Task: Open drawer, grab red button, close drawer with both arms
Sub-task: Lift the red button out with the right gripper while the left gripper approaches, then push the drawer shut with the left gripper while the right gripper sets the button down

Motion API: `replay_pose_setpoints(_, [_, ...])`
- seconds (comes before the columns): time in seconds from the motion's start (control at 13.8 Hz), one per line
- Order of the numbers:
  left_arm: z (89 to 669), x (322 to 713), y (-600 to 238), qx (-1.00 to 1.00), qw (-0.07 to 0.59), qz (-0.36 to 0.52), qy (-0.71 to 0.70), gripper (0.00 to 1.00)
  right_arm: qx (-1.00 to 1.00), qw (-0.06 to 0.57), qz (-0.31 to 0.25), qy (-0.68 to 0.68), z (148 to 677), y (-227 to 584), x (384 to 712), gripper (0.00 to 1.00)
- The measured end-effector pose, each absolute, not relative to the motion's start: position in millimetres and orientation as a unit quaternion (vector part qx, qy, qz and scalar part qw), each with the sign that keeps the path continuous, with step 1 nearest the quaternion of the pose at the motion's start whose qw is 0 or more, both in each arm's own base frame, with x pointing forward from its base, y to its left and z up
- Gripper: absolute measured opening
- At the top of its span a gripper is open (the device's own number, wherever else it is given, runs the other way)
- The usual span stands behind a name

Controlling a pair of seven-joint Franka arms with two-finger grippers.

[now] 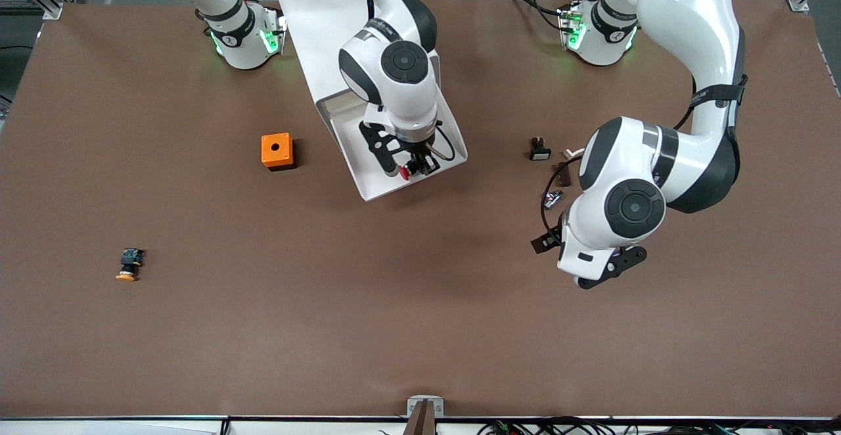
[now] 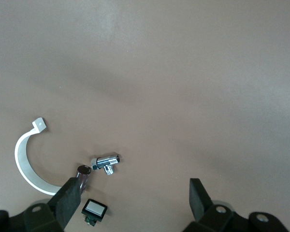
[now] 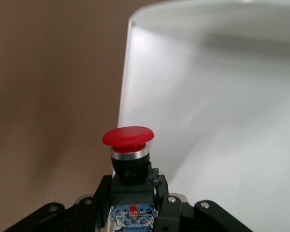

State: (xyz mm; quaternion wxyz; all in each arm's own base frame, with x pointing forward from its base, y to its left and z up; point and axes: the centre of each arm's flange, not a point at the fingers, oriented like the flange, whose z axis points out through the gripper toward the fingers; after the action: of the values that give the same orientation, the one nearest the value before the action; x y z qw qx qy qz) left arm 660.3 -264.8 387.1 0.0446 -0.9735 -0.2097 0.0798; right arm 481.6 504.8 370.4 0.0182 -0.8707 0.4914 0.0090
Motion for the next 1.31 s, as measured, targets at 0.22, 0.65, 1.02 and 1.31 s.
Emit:
replay_pose_setpoints(0.22, [389, 661, -263, -0.978, 0.041, 0.079, -0.191, 0.99, -0.907, 0.015, 0.007, 0.420, 396, 453, 531, 0.41])
replay_pose_setpoints(0.65, [387, 666, -256, -0.983, 0.034, 0.071, -0.169, 1.00, -0.967, 0.002, 0.019, 0.256, 380, 246, 641, 0.41])
replay_pose_setpoints(1.02, [365, 645, -310, -0.989, 0.016, 0.083, -0.124, 1.00, -0.986, -0.001, 0.048, 0.163, 350, 96, 666, 0.41])
replay_pose_setpoints(1.31, [329, 616, -400, -0.994, -0.036, 0.065, -0.075, 1.00, -0.992, 0.006, 0.041, 0.117, 324, 3, 665, 0.41])
